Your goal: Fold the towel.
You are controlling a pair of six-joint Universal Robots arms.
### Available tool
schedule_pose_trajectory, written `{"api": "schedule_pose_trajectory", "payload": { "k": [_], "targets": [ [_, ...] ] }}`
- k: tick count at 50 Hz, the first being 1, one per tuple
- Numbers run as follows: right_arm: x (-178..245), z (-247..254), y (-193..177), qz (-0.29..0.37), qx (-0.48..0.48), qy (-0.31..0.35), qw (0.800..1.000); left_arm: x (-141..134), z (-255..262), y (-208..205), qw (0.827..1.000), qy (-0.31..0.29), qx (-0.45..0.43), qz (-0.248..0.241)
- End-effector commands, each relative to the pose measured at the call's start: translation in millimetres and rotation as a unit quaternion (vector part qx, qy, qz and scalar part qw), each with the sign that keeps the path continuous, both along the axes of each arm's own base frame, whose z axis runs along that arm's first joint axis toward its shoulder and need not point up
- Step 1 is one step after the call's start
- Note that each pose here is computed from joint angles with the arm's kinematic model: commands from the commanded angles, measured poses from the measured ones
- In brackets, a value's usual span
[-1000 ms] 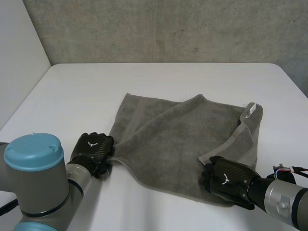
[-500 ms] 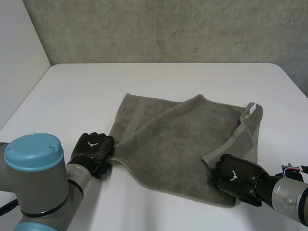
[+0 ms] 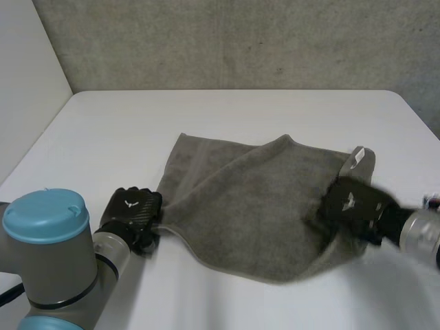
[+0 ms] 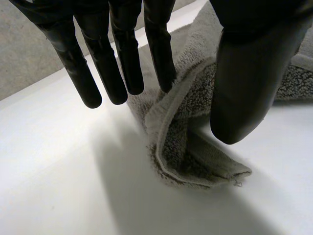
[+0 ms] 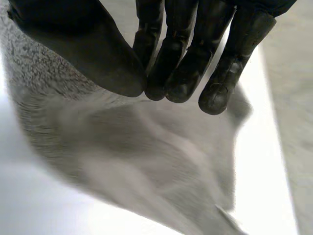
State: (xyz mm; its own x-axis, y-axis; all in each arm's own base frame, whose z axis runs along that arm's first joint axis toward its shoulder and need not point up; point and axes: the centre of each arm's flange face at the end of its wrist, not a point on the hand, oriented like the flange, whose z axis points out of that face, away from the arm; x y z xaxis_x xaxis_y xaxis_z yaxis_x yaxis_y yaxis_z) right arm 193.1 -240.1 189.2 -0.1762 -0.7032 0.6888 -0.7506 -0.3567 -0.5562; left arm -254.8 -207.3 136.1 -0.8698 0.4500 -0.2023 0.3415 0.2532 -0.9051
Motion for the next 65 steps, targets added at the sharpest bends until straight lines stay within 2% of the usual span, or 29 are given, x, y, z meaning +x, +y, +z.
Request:
{"api": "schedule_pose_trajectory", "payload": {
  "k": [1,3,4,6,7,10,14,29,40,49,65],
  "targets": [
    [-9.7,42.4,-47.0,-0.126,0.001,-0.148,0.981,1.7,2.2,-1.4,1.000,0.001,-0.003,0.004],
    [-23.3,42.6,-66.6,-0.196,-0.027,-0.160,0.967,1.7,2.2,-1.4,1.000,0.001,-0.003,0.004],
    [-23.3,42.6,-66.7,-0.197,-0.028,-0.160,0.967,1.7,2.2,-1.4,1.000,0.001,-0.003,0.004],
    [-36.4,25.1,-76.4,-0.258,-0.038,-0.105,0.960,1.7,2.2,-1.4,1.000,0.001,-0.003,0.004],
    [-36.4,25.0,-76.4,-0.258,-0.038,-0.104,0.960,1.7,2.2,-1.4,1.000,0.001,-0.003,0.004],
    [-47.7,6.1,-75.1,-0.289,-0.032,-0.034,0.956,1.3,2.2,-0.9,1.000,0.002,-0.003,0.003],
    [-48.3,-16.6,-61.0,-0.274,-0.006,0.013,0.962,1.5,1.9,-0.6,1.000,0.001,-0.002,0.003],
    [-38.4,-22.9,-40.3,-0.252,0.028,-0.052,0.966,1.2,1.4,-0.2,1.000,0.001,-0.002,0.002],
    [-35.6,-18.5,-32.7,-0.248,-0.025,-0.074,0.966,1.0,3.1,3.9,1.000,0.002,-0.003,-0.003],
    [-33.2,-22.9,-42.1,-0.241,-0.048,-0.114,0.963,-2.6,9.5,3.2,1.000,0.014,-0.023,-0.007],
    [-33.7,-58.6,-70.2,-0.242,-0.002,-0.104,0.965,-2.4,6.8,2.7,1.000,0.012,-0.020,-0.006]
  ]
}}
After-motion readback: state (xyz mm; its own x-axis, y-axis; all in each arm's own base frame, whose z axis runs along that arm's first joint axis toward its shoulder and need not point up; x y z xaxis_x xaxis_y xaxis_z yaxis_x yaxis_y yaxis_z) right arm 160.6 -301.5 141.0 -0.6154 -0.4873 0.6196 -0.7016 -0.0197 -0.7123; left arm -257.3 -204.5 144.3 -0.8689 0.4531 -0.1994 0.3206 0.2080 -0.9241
